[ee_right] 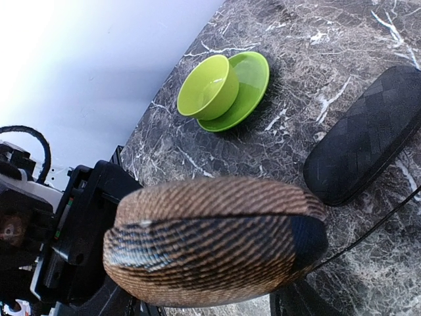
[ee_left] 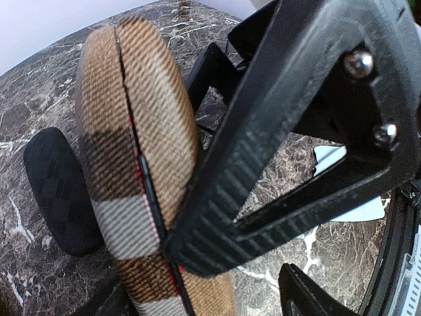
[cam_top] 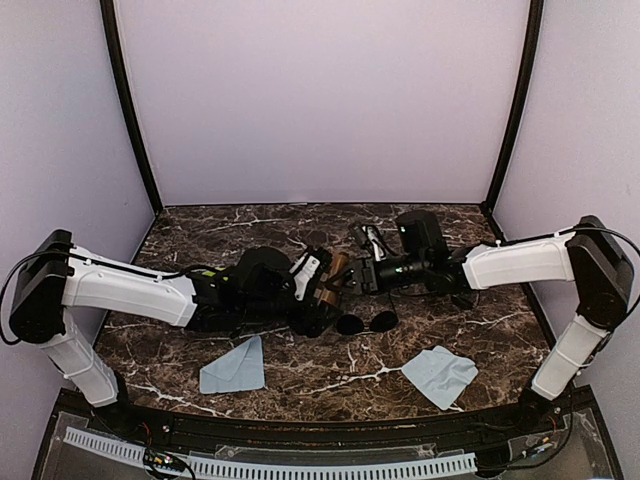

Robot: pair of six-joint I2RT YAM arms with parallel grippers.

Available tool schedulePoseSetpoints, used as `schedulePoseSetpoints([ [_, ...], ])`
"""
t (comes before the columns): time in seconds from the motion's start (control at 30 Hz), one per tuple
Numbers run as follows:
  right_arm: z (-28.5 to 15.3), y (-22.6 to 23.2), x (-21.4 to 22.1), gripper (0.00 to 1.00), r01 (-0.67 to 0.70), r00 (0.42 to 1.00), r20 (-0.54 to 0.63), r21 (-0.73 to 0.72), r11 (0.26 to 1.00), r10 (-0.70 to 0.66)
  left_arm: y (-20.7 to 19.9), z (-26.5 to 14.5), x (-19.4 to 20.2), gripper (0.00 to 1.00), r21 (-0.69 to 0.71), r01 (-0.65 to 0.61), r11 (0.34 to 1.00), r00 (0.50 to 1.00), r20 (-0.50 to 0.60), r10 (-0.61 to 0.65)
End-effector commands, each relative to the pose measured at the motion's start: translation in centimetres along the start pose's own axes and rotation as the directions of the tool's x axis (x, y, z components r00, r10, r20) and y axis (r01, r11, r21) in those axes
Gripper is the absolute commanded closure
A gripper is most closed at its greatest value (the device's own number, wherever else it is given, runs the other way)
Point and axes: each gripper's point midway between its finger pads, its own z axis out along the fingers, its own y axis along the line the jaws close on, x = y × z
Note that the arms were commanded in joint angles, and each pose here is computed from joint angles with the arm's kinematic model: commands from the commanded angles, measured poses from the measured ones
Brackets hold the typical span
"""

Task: Organize the sunglasses
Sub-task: Adjust the sunglasses case.

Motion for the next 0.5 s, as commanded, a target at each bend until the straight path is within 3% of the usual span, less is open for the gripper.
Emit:
schedulePoseSetpoints([
  [0.0, -0.4, 2.5, -2.5, 1.00, 0.033, 0.997, 0.064, -0.037, 0.999, -0.031, 0.9, 0.2, -0.1, 0.29, -0.079, -0.044, 0.996, 0.999, -0.014, 0.043],
  [0.13, -0.4, 2.3, -2.7, 1.00, 0.026, 0.998, 0.065, -0.025, 0.999, -0.024, 1.5, 0.2, 0.0, 0.43, -0.111, -0.034, 0.993, 0.999, -0.009, 0.033],
  [0.33, -0.3, 2.1, -2.6, 0.99, 0.022, 0.998, 0.063, -0.026, 0.999, -0.020, 1.6, -0.2, -0.2, 0.76, -0.114, -0.022, 0.993, 1.000, 0.006, 0.023],
  [0.4, -0.3, 2.1, -2.5, 0.80, 0.024, 0.998, 0.062, -0.022, 0.999, -0.022, 1.5, -0.5, -0.4, 0.88, -0.107, -0.012, 0.994, 1.000, 0.015, 0.013],
  [0.47, -0.5, 1.8, -2.4, 0.51, 0.035, 0.998, 0.059, -0.003, 0.999, -0.035, 1.5, -0.9, -0.3, 0.99, -0.105, -0.003, 0.995, 1.000, 0.021, 0.006],
])
